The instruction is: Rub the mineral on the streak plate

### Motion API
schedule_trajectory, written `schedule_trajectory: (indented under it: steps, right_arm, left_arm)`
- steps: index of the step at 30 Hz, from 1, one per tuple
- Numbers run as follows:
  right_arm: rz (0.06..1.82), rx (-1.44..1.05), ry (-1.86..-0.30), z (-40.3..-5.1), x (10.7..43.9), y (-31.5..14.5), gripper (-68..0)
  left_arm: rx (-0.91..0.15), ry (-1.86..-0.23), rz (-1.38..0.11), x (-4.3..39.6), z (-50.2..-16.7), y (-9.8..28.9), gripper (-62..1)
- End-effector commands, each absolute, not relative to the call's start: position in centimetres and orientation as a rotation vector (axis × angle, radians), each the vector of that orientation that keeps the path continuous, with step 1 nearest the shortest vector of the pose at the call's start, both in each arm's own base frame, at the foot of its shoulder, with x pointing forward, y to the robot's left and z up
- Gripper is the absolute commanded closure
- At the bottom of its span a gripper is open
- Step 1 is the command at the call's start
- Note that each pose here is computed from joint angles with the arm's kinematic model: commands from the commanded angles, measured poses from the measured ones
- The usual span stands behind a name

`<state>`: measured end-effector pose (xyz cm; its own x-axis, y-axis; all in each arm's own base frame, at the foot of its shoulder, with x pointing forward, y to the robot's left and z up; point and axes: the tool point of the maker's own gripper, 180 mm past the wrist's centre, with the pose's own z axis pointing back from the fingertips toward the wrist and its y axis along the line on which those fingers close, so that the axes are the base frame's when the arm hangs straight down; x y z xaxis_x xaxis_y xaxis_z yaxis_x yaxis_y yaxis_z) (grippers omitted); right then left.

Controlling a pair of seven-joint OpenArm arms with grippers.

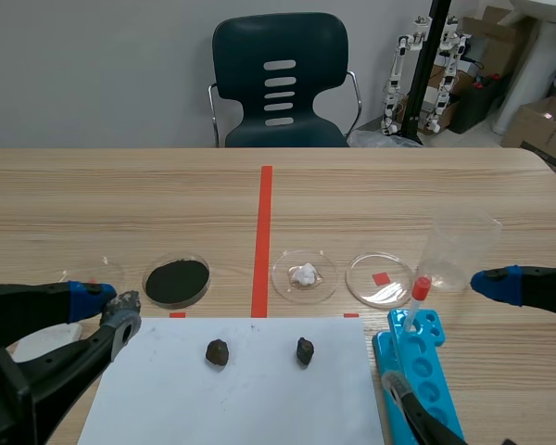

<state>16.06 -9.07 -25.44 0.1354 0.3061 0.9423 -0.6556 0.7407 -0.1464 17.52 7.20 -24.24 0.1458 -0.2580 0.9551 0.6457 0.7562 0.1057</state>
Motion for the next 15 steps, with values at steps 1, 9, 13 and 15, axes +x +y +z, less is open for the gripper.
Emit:
schedule_trajectory:
  steps: [1, 9, 13, 15]
  right_arm:
    - [0.71, 0.334, -1.278, -24.92, 16.43, -9.13, -63.8]
    - [0.71, 0.334, -1.278, -24.92, 16.43, -9.13, -63.8]
    - [0.71, 0.334, -1.278, -24.92, 16.43, -9.13, -63.8]
    - [0.71, 0.334, -1.278, -24.92, 16.43, -9.13, -63.8]
  left_arm:
    - [-0.391, -1.299, -0.655, 17.64, -23.29, 6.65, -9.0]
    - [-0.383, -1.282, -0.658, 17.61, -23.61, 6.73, -9.0]
    - [-0.383, -1.281, -0.658, 17.61, -23.61, 6.73, -9.0]
    - [-0.383, -1.281, -0.658, 17.61, -23.61, 6.73, -9.0]
